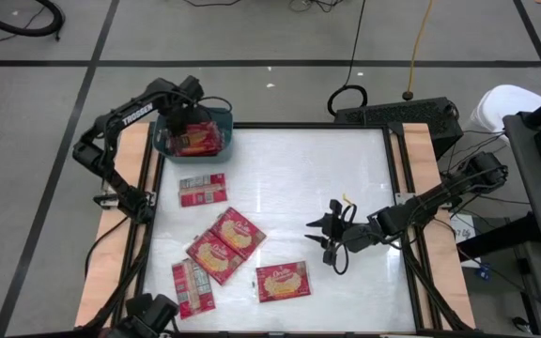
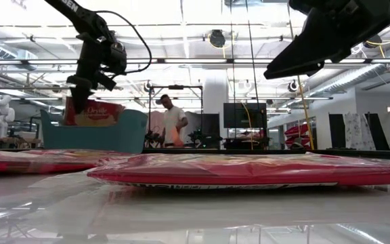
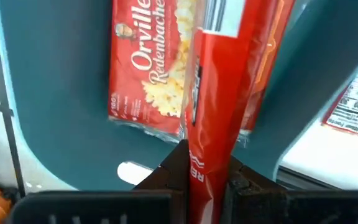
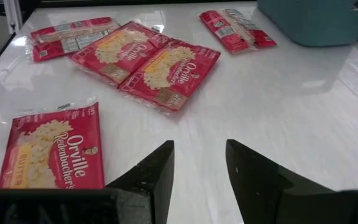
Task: Sort popcorn bags into baskets
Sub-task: Put the red popcorn bag into the blue bin
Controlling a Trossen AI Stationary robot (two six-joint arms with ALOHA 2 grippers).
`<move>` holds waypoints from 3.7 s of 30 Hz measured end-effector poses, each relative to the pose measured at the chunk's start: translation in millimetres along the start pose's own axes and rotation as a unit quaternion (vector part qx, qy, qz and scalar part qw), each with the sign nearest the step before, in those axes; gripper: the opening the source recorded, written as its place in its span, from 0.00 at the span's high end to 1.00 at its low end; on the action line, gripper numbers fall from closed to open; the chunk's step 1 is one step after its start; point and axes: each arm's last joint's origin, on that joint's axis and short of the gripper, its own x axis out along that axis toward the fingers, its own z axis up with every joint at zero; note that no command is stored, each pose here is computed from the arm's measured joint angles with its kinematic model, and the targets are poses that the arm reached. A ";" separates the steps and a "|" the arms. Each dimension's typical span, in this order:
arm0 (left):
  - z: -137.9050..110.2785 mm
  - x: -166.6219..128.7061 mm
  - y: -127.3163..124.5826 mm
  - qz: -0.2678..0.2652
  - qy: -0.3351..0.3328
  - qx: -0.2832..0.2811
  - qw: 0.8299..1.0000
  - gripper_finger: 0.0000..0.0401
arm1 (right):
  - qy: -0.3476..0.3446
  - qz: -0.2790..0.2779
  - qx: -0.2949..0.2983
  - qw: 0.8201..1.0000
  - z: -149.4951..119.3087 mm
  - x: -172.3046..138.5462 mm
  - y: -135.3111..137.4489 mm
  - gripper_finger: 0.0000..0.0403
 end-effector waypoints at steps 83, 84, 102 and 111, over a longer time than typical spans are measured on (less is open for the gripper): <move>42.4 61.8 -49.6 0.151 -0.086 -0.044 0.984 0.57 | 0.000 0.002 0.012 1.000 0.1 0.0 0.1 0.66; 43.0 62.0 -49.6 0.151 -0.090 -0.044 0.983 0.61 | 0.000 0.001 0.012 1.000 0.1 0.0 0.0 0.66; 26.1 -0.5 -45.6 0.147 -0.151 -0.074 0.975 0.98 | -0.007 -0.002 0.014 1.000 1.4 0.2 -0.2 0.66; -7.9 -56.9 -68.8 -0.068 -0.217 -0.069 0.971 0.98 | -0.122 -0.064 -0.066 0.988 20.3 11.6 1.4 0.63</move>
